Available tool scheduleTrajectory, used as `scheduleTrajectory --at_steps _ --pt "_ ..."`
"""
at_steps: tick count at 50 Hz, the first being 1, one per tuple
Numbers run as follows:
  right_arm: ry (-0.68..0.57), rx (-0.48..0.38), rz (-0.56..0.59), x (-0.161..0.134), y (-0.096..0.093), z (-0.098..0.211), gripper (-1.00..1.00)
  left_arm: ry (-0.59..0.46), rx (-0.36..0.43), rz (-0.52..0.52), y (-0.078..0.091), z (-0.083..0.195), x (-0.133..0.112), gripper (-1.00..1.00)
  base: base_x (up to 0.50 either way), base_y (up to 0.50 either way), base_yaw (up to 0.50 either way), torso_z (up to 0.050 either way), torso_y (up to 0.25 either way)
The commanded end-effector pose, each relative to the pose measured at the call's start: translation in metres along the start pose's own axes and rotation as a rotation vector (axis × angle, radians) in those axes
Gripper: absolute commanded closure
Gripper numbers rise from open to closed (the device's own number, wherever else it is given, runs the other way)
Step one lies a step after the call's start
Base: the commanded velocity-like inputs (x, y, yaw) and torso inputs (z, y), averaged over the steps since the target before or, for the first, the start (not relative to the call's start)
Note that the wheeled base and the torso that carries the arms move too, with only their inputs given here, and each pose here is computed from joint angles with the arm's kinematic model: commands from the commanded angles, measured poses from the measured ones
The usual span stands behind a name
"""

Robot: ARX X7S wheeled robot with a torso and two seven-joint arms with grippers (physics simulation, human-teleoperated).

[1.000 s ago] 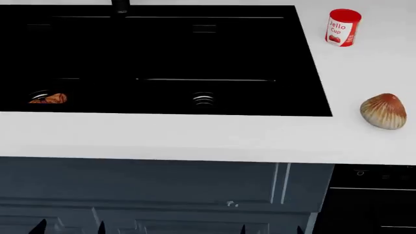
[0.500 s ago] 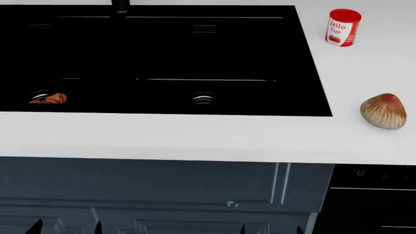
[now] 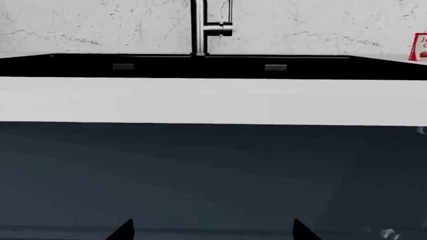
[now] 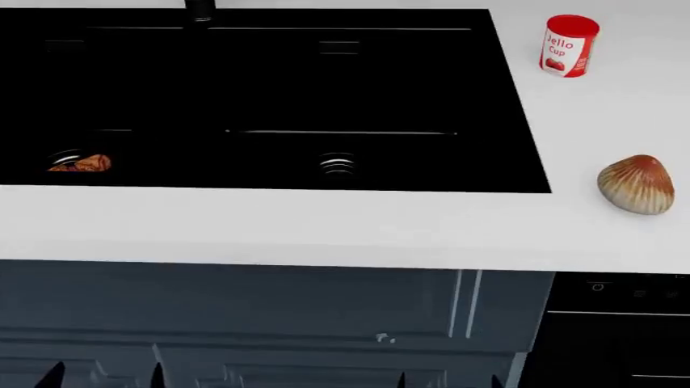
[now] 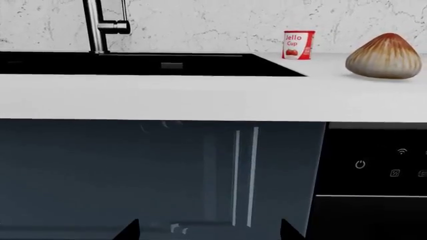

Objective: Pick the scallop from the counter and place it in the sink

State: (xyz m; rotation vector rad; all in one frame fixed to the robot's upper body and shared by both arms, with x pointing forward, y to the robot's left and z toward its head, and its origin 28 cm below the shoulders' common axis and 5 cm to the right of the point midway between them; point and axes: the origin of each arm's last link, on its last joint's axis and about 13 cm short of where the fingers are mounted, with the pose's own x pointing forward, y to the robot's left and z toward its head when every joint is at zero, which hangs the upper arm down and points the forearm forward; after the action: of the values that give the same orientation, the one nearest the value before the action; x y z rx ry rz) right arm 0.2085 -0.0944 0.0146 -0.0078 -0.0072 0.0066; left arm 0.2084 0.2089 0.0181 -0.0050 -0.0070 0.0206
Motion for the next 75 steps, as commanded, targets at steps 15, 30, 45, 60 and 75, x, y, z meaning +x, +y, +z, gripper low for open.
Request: scheduleTrajectory --at_steps 15,30,45,60,75 --pt "-0.109 0.004 -0.023 -0.013 -0.006 0.044 -1.00 0.030 0.051 0.057 0.004 0.036 0.002 -1.00 0.00 0.00 0.00 0.000 0.000" --pt "-0.129 -0.041 -0.058 -0.008 -0.034 0.100 -1.00 0.029 0.120 0.079 0.034 0.096 0.027 -1.00 0.00 0.00 0.00 0.000 0.000" --pt "-0.156 -0.059 -0.073 0.010 -0.053 0.133 -1.00 0.029 0.100 0.134 0.054 0.119 0.045 -1.00 0.00 0.00 0.00 0.000 0.000" --pt "-0.108 -0.086 -0.034 0.022 -0.063 0.167 -1.00 0.041 0.128 0.216 0.075 0.144 0.056 -1.00 0.00 0.00 0.00 0.000 0.000" --pt "-0.138 -0.036 -0.025 0.029 -0.066 0.184 -1.00 0.005 0.107 0.198 0.077 0.156 0.059 -1.00 0.00 0.00 0.00 0.000 0.000"
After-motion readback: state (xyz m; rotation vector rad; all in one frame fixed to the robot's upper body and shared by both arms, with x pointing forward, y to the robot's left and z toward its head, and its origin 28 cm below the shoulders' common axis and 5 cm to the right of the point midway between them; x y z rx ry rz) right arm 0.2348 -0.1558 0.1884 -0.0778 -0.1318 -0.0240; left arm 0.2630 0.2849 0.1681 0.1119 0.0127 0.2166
